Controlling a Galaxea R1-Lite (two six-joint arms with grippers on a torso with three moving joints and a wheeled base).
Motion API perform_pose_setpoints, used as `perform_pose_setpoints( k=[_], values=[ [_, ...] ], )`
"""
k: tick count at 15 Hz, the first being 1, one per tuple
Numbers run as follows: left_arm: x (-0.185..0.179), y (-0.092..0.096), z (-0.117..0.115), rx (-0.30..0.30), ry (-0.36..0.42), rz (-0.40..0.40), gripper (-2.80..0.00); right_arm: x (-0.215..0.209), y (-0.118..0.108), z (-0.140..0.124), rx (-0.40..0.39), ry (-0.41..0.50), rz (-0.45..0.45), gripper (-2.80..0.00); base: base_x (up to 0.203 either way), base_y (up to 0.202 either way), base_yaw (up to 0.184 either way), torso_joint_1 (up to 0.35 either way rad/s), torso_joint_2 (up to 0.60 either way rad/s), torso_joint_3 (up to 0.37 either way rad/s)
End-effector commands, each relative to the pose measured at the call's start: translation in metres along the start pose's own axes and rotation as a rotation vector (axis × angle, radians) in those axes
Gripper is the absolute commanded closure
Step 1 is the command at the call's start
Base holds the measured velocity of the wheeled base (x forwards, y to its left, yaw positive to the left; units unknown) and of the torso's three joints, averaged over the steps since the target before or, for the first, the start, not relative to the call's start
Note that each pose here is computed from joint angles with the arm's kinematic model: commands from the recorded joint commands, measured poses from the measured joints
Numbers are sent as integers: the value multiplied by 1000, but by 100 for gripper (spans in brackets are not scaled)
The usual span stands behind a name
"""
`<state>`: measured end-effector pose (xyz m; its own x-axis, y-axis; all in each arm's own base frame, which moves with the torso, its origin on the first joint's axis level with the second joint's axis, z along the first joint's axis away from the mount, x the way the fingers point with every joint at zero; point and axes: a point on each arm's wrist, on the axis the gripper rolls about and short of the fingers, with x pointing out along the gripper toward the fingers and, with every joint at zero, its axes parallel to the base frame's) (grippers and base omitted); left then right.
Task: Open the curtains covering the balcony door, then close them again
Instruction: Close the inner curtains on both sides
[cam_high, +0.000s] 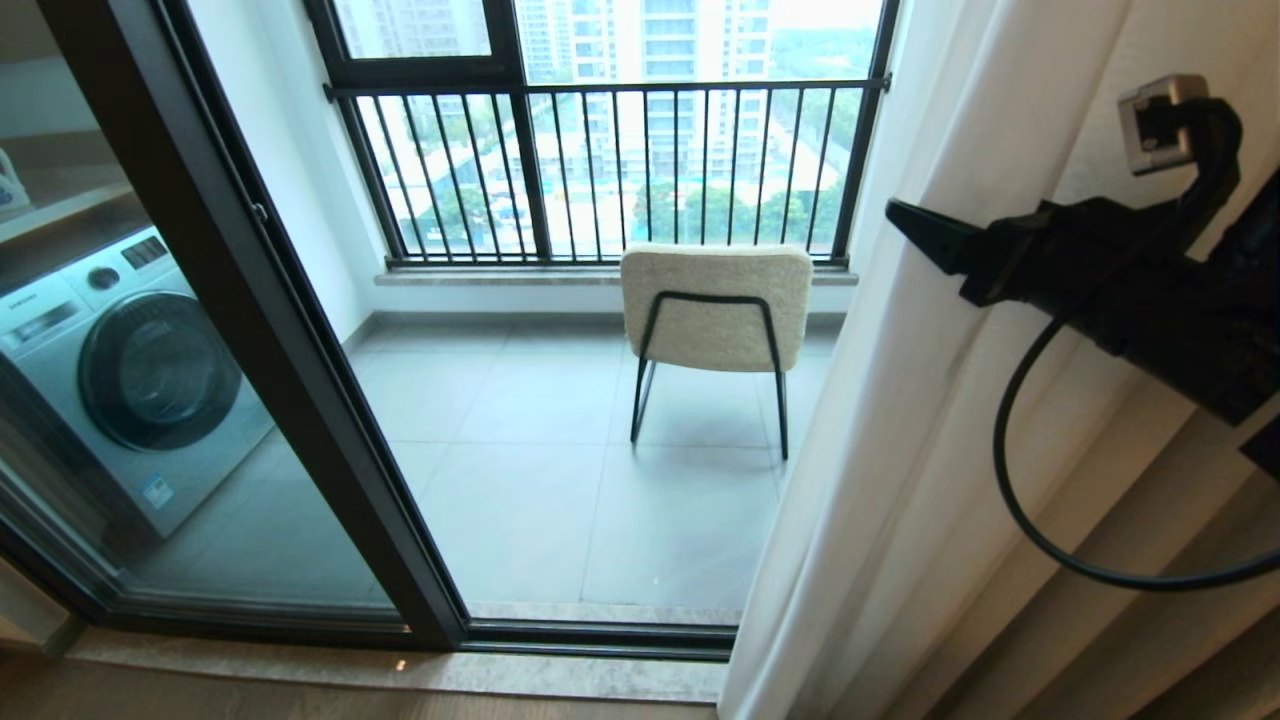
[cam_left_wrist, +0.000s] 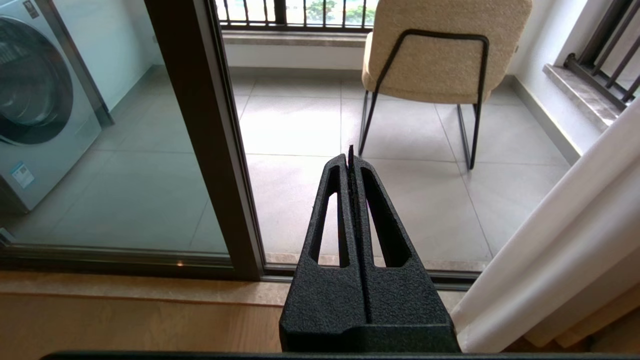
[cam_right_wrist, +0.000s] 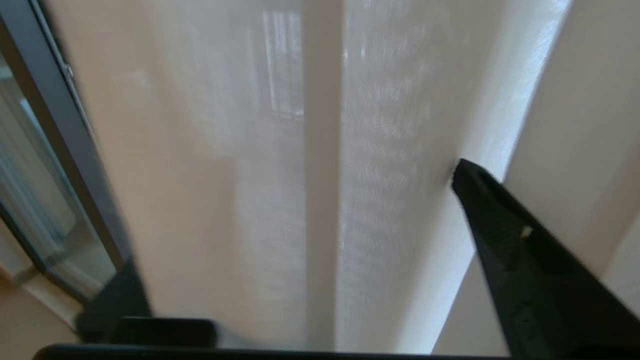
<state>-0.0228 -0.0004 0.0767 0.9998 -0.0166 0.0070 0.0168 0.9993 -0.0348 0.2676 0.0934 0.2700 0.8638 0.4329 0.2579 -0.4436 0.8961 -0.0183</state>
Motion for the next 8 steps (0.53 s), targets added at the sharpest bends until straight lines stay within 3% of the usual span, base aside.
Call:
perform_pose_setpoints(
  k=[1, 8],
  values=[
    [0, 0, 0, 0, -1, -2, 0, 2, 0, -1, 4, -17, 2, 0, 0, 0, 0, 0, 0, 0],
    [0, 0, 0, 0, -1, 0, 0, -1, 0, 8, 1, -47, 0, 0, 0, 0, 0, 0, 0, 0]
  ],
)
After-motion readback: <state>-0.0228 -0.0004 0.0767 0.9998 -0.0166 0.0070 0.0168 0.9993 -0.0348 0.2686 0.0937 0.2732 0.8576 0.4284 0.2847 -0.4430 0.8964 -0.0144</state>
